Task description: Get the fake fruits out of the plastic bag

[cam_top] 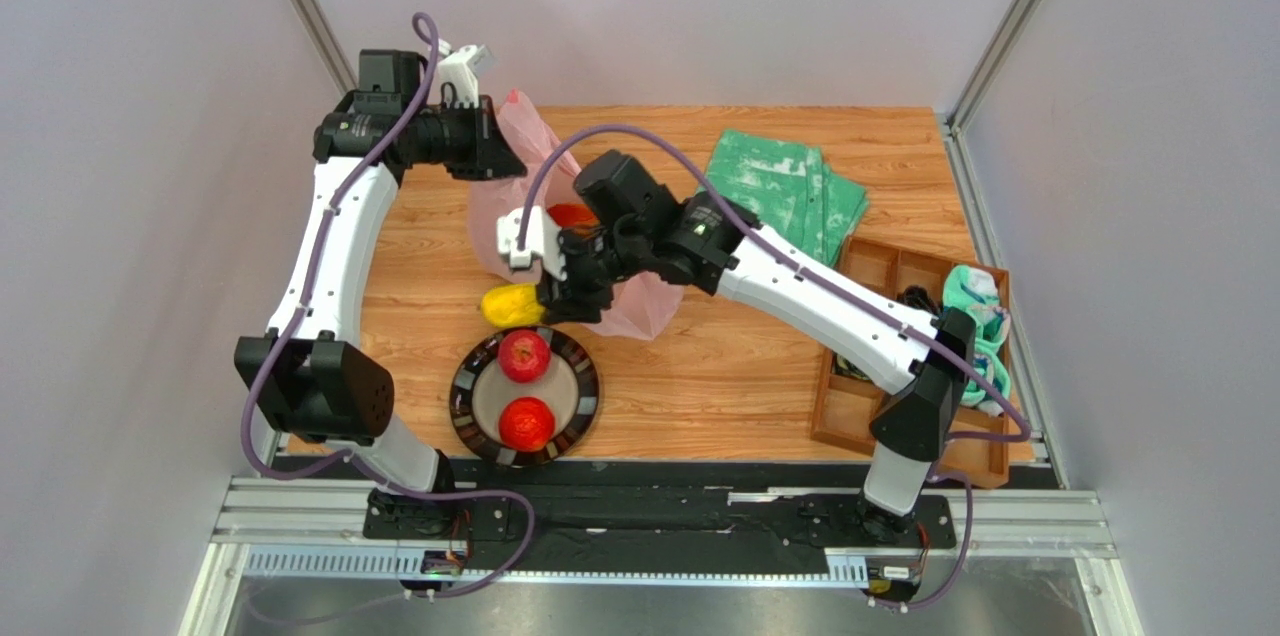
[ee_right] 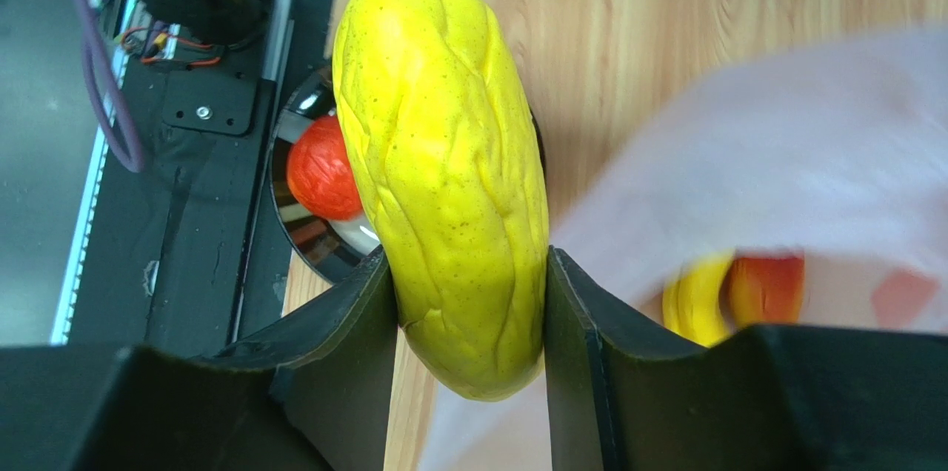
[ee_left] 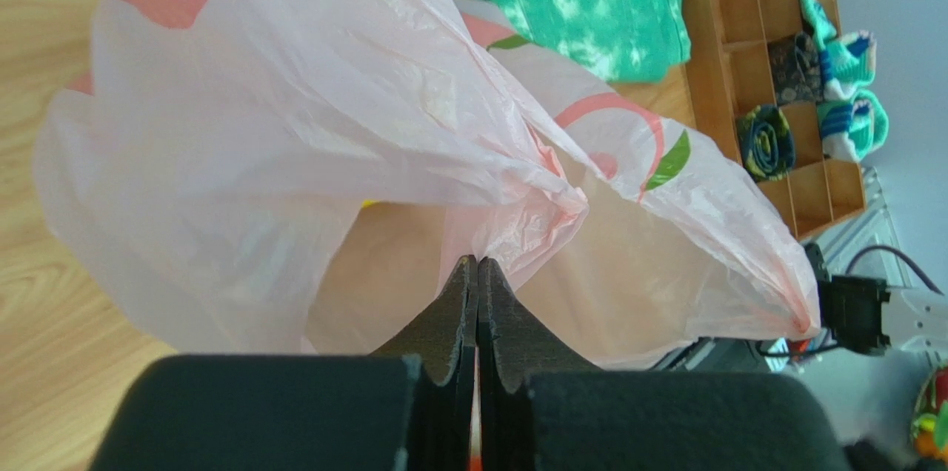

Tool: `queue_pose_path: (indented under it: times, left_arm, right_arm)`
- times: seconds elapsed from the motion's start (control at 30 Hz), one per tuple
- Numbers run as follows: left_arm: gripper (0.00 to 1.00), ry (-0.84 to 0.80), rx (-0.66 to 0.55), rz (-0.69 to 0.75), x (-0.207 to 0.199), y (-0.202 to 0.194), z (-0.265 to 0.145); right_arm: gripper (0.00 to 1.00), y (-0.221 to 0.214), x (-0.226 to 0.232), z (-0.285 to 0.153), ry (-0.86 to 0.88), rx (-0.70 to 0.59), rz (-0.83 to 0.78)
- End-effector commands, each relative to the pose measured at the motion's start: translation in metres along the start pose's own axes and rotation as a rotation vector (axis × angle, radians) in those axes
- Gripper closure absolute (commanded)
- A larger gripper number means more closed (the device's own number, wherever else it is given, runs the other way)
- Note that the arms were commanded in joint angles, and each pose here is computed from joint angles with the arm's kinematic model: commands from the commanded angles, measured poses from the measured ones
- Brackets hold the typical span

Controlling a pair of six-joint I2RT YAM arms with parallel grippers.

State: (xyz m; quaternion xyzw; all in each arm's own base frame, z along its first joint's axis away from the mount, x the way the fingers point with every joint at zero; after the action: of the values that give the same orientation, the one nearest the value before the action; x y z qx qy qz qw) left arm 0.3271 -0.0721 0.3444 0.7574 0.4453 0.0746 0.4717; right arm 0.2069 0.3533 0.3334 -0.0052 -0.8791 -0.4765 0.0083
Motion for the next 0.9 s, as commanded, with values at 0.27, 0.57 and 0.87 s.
queue_pose_path:
  times: [0.27,0.57,0.87]
  left_arm:
    - [1.00,0.034,-0.122,0.060,-0.017,0.014,-0.043]
    - [1.00,0.031,-0.133,0.052,-0.031,-0.001,-0.057]
    - [1.00,0.056,-0.150,0.042,-0.037,-0.016,-0.072]
  right_arm:
    - [0.98,-0.012,0.023,0.089,0.169,0.041,-0.492]
    - [0.93,-0.017,0.025,0.138,0.231,0.042,-0.783]
    - [0.88,-0.022,0.027,0.176,0.249,0.013,-0.986]
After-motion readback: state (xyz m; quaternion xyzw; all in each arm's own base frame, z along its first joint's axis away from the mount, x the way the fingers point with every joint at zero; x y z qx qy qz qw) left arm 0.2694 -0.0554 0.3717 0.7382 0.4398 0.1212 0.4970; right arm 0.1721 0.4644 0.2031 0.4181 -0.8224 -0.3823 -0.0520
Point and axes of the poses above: each gripper's point midway between its finger pads, its own z axis out along the fingers, its own x axis along the line the jaws close on, y = z × x, the point moved 9 cm from there along -z, back along the fingers, and after that the axes turned 11 degrees about z, right-handed, at the moved point
